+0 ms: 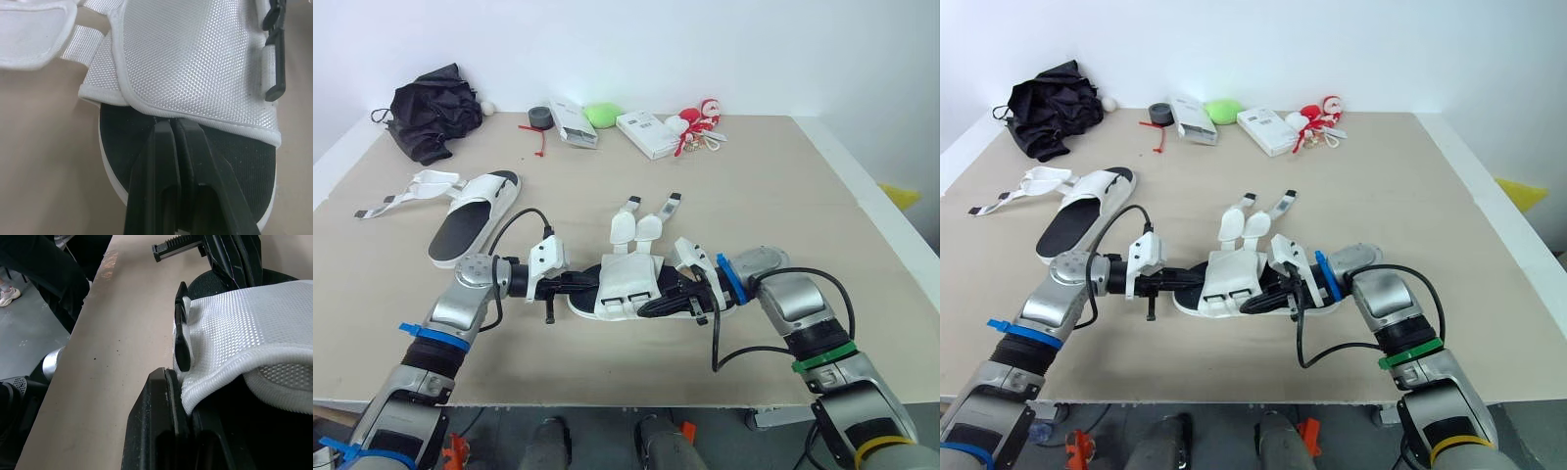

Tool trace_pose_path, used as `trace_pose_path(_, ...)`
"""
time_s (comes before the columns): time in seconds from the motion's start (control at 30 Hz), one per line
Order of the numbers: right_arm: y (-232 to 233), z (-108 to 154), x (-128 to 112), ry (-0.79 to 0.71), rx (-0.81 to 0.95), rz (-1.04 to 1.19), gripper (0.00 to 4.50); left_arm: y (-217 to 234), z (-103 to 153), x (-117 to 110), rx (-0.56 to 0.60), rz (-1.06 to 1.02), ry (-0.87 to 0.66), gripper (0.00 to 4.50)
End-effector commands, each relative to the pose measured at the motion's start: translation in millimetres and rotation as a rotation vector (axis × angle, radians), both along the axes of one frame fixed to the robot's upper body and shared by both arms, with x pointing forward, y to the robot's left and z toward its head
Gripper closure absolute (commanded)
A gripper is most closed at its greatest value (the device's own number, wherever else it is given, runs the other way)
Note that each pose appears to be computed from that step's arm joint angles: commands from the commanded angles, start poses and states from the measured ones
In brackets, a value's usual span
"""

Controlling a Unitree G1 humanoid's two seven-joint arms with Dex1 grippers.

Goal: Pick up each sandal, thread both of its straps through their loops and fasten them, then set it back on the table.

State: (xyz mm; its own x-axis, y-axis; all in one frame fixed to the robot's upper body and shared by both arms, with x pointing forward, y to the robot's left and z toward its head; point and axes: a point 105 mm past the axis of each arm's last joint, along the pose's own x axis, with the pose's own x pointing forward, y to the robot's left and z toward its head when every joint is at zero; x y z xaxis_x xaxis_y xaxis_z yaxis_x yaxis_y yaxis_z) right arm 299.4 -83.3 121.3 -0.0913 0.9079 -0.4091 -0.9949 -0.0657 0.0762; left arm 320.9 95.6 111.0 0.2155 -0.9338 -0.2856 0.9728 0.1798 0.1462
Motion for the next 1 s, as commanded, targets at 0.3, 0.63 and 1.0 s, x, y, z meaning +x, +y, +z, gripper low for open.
trace_pose_path(0.3, 4.7, 10.6, 2.5, -0.023, 0.026, 0.01, 4.5, 23.1, -53.3, -11.1, 0.233, -0.014, 0.086, 4.35)
trace_pose_path(0.63, -6.4, 8.3, 4.2, 0.032, 0.002, -0.036, 2.67, 26.0, -72.4, -13.3, 0.282, -0.02, 0.101, 4.5)
trace_pose_path(1.0, -52.1, 54.4, 3.5, 0.139, 0.1, -0.132, 0.05, 16.5, -75.9, -12.6, 0.258, -0.022, 0.102, 4.5)
